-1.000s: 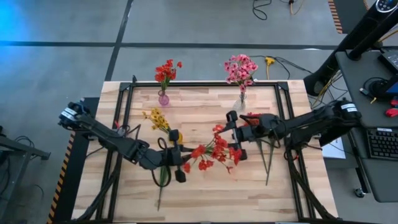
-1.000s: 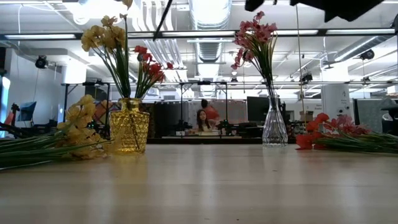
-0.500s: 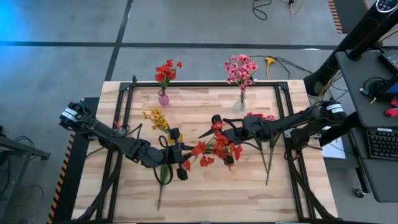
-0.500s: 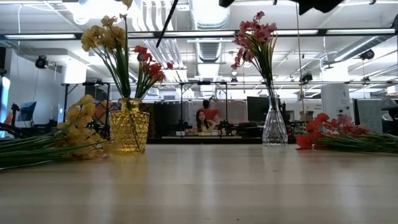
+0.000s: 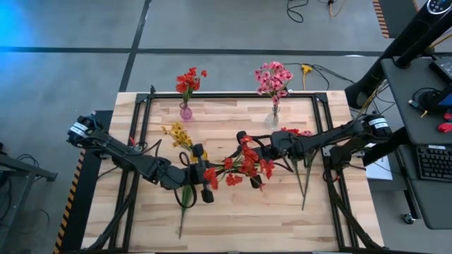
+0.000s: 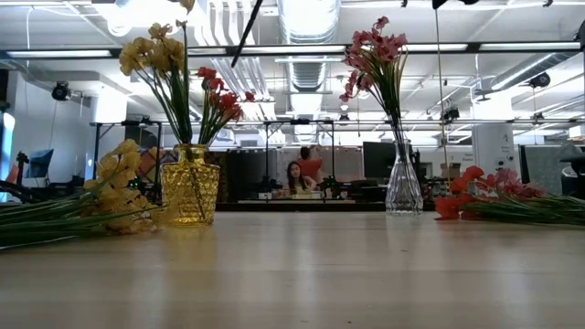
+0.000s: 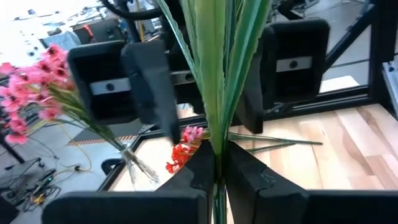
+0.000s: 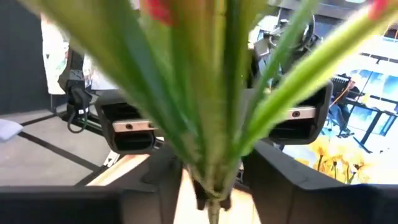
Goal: Sort flowers into vase by color
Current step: Put the left red flower into the purple flower vase
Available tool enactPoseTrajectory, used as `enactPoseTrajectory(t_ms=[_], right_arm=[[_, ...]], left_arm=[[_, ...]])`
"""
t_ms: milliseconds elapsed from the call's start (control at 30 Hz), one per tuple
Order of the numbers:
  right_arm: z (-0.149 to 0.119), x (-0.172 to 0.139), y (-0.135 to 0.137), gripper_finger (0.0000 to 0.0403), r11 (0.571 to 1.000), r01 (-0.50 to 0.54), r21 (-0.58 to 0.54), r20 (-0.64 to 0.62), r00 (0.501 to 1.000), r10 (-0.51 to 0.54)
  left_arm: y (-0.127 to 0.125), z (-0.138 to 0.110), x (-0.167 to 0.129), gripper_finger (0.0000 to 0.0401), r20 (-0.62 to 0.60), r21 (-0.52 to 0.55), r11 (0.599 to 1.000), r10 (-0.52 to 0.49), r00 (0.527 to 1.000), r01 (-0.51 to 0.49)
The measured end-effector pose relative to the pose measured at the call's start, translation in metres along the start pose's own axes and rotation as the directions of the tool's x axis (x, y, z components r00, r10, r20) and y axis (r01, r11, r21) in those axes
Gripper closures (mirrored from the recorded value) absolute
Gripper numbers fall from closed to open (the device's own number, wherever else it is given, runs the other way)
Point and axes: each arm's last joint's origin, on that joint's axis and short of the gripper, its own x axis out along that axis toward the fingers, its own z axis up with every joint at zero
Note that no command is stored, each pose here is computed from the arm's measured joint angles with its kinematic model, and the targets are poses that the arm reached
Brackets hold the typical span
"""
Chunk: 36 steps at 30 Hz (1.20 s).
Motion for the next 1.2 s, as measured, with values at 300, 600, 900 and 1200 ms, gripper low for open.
enactPoseTrajectory(t_ms=[300,600,900,1200], right_arm=[[0.001,-0.001,0.000,0.0317,1.000,0.003,-0.008,0.000,1.000,-0.003],[0.013,-0.009,-0.002,0.0333,1.000,0.012,-0.003,0.003,1.000,-0.012],[0.034,-0.022,-0.004,0.0346,1.000,0.010,-0.008,-0.053,0.999,-0.011],[0.047,-0.011,-0.011,0.0345,1.000,0.016,-0.020,-0.193,0.981,-0.019]], left_arm=[[0.001,0.001,-0.001,0.0312,-0.002,-0.020,0.999,0.028,1.000,-0.028],[0.001,0.001,-0.001,0.0230,0.000,-0.032,0.999,0.028,1.000,-0.028],[0.004,0.006,0.003,0.0212,0.062,-0.062,0.997,-0.050,0.997,0.054],[0.024,0.007,0.018,0.0232,0.095,-0.173,0.984,-0.034,0.995,0.050]])
